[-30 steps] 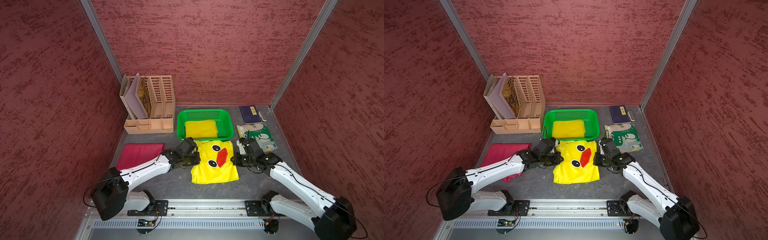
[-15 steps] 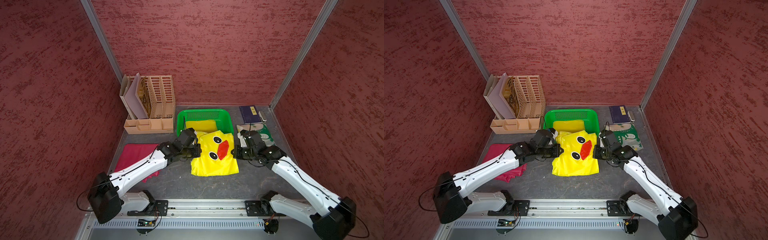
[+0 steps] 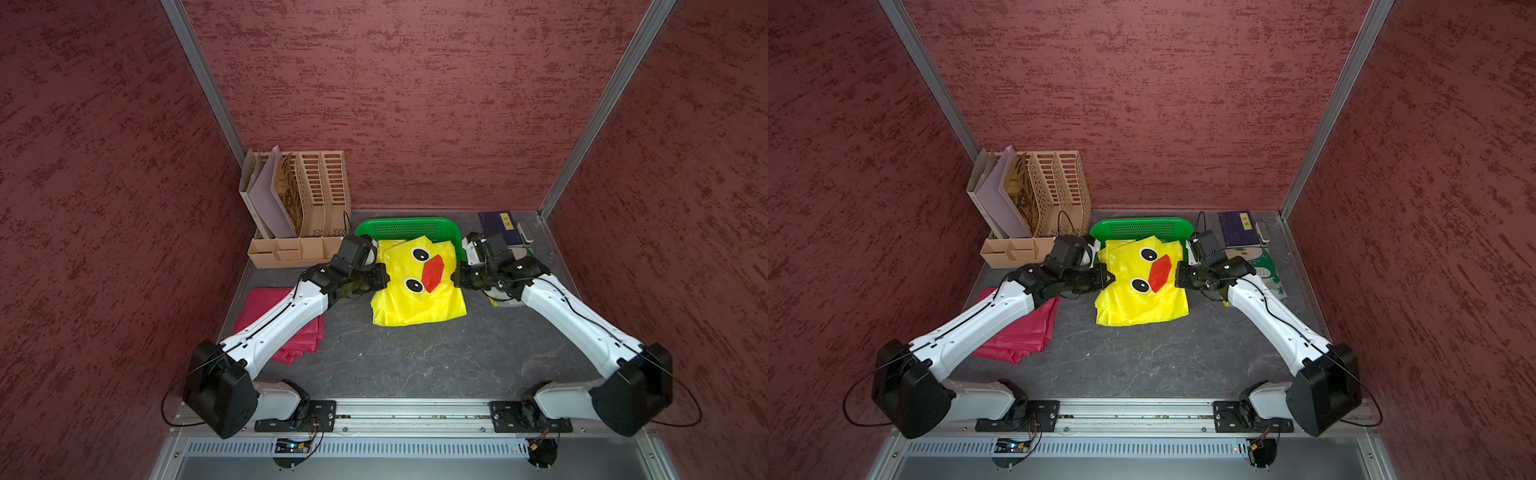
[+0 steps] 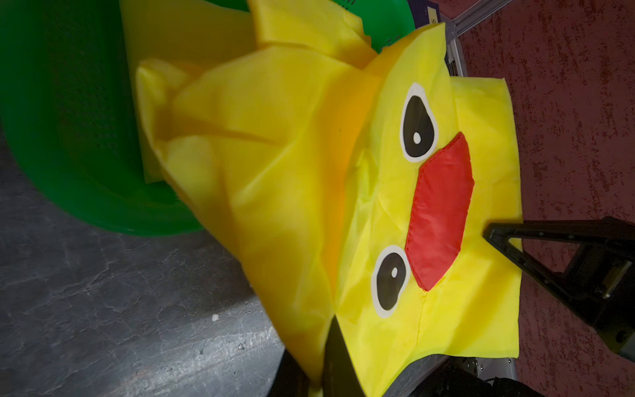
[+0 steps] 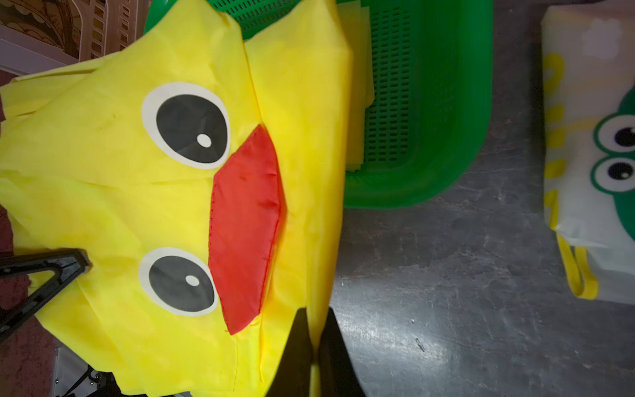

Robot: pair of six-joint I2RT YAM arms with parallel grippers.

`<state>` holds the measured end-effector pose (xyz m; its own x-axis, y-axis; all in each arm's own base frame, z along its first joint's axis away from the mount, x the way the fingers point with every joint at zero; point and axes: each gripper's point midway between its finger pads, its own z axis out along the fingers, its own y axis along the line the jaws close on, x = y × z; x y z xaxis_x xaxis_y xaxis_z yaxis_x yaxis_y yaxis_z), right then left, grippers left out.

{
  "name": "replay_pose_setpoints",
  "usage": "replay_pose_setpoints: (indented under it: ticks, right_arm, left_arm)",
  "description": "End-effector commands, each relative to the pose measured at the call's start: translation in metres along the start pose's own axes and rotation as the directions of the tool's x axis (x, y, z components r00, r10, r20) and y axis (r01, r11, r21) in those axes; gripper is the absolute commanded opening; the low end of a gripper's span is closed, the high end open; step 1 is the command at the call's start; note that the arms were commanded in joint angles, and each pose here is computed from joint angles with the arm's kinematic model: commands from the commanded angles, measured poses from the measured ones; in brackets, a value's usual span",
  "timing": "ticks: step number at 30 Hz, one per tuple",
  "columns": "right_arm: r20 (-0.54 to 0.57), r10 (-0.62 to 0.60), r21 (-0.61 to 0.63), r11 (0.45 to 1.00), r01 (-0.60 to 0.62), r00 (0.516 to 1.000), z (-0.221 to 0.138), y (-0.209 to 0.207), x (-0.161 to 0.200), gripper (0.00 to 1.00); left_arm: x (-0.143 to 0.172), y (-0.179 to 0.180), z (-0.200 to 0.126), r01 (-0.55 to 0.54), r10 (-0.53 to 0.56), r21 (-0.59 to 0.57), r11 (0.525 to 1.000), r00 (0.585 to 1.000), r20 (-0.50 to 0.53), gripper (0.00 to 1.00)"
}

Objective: Put the folded raincoat in the basket
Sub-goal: Place the raincoat in the basket.

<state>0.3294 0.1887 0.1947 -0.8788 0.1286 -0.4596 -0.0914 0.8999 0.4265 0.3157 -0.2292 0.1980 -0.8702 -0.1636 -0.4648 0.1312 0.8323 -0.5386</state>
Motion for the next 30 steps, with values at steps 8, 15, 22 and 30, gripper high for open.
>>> replay_pose_setpoints:
  ticks: [8, 15, 22, 30]
  right_arm:
    - [0.032, 0.01, -0.123, 0.992, -0.006, 0.999, 0.046, 0.012, -0.082, 0.0]
    - [0.004, 0.016, -0.137, 0.99, -0.015, 1.0, 0.091, 0.001, -0.117, 0.0]
    - [-0.007, 0.045, -0.102, 0.994, -0.045, 0.999, 0.117, -0.029, -0.132, 0.0]
    - [-0.045, 0.051, -0.1, 0.993, -0.055, 0.998, 0.14, -0.04, -0.119, 0.0]
  left_arm:
    - [-0.083, 0.001, 0.038, -0.021, 0.016, 0.075, 0.997, 0.998, 0.06, 0.0]
    - [-0.124, 0.023, 0.076, 0.007, -0.011, 0.079, 0.997, 0.999, 0.053, 0.0]
    - [-0.145, 0.052, 0.097, 0.053, -0.057, 0.074, 0.996, 0.997, 0.05, 0.01]
    - [-0.128, 0.083, 0.122, 0.094, -0.094, -0.006, 0.996, 0.996, -0.003, 0.04]
